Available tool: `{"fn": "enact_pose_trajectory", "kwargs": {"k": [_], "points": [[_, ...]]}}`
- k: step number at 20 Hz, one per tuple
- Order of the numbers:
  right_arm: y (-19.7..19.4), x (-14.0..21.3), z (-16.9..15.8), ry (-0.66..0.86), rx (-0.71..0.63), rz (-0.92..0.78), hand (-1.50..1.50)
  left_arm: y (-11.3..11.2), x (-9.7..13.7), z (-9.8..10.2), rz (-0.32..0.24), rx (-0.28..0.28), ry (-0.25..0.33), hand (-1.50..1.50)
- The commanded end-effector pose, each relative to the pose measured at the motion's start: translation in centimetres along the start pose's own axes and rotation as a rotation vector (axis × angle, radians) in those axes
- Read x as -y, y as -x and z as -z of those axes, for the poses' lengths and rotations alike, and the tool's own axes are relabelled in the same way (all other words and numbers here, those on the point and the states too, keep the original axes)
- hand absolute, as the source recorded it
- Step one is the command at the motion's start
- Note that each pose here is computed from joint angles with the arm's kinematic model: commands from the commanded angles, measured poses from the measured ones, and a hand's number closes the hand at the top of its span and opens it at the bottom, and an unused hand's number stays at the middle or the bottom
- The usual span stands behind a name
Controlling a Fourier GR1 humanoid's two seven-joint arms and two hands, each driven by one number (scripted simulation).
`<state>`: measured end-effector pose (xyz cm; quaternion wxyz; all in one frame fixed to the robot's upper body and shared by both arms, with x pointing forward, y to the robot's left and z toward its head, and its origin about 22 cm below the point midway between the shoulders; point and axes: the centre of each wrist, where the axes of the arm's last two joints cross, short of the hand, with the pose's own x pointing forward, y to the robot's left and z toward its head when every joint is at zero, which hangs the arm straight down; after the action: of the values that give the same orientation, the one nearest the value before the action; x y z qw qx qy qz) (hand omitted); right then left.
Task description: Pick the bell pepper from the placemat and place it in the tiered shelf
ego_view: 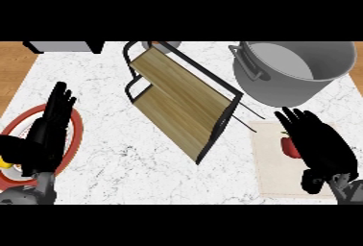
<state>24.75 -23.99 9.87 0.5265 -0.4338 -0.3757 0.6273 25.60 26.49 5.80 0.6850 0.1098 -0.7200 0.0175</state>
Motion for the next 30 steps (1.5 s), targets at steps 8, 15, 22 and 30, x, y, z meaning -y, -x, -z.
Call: {"fn": "enact_pose_trajectory", "kwargs": {"k": [8,15,22,30], "points": [[1.9,-2.4,2.8,0.008,0.005,0.031,-1.5,0.5,-1.7,-0.7,0.015,0.012,-0.009,0.0],[3.9,-5.2,4.1,-0.043,-0.011,0.013,-1.5,0.3,0.1,0.1,-0.016,-0.013,0.008,0.0],[4.6,-5.7,5.3,-0.014,0.038,0.046,-1.5,1.3,-1.3,0.2,-0.009,-0.001,-0.009,0.0],[3.6,-9.4,6.5,-0.026,0.027,0.054,-1.5,0.3,1.2,0.1,0.015,-0.013,-0.003,0.0]]}}
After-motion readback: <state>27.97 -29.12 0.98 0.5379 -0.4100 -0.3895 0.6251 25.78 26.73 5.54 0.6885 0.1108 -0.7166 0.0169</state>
